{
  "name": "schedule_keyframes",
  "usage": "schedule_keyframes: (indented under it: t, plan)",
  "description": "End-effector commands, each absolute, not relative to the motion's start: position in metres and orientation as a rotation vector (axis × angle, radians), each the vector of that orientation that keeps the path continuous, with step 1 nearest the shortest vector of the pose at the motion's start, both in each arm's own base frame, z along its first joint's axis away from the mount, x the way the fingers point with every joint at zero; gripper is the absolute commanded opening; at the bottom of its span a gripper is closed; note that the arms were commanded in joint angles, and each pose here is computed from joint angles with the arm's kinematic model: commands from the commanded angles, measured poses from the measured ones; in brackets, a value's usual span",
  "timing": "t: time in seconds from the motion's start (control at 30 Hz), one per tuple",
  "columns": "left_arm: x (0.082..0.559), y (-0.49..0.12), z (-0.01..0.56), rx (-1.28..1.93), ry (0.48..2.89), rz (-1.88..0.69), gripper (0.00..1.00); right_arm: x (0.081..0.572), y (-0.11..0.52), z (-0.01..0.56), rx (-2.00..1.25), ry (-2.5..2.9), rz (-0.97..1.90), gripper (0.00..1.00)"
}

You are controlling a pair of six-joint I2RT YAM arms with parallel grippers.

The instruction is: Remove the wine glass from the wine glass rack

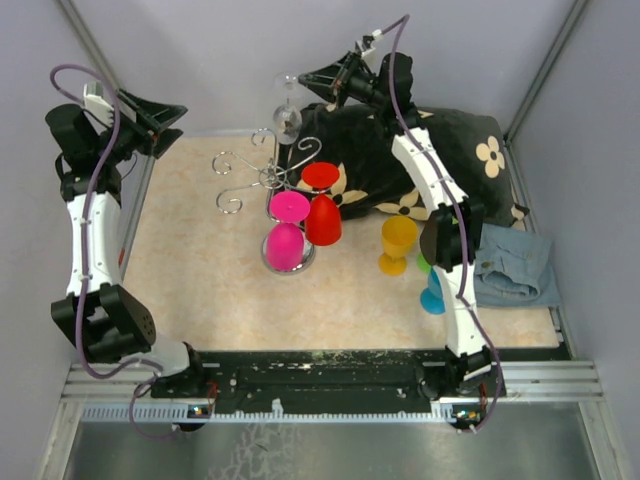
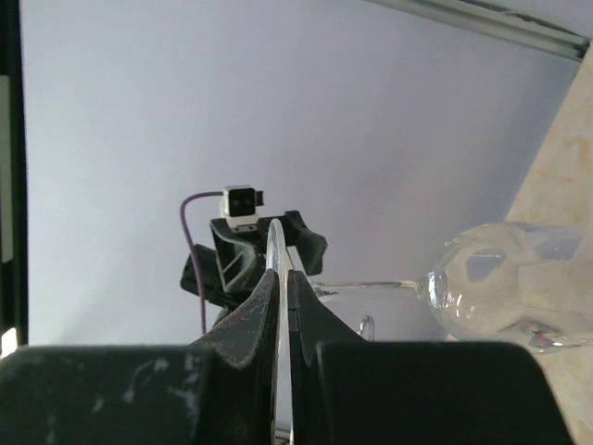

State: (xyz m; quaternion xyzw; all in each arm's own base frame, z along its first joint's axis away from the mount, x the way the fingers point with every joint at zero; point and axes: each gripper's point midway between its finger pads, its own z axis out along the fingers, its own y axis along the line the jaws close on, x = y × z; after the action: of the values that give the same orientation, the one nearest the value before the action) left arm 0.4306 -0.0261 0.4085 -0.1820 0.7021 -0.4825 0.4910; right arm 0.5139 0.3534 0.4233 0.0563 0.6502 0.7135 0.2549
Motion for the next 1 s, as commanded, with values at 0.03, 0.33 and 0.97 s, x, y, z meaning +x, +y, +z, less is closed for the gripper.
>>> schedule_keyframes:
  t: [0.03,0.33,0.97]
  plan:
    - [0.435,-0.025,0.419,-0.385,1.649,-1.197,0.86,0.493,0.344,0.492,0.058,1.483,2.061,0.0]
    - [0.432,-0.026,0.423,-0.371,1.632,-1.213,0.86,0.478,0.338,0.523,0.041,1.293,2.189,0.0]
    - [0.426,-0.028,0.49,-0.154,1.437,-1.295,0.9,0.431,0.339,0.56,-0.059,1.062,2.38,0.0]
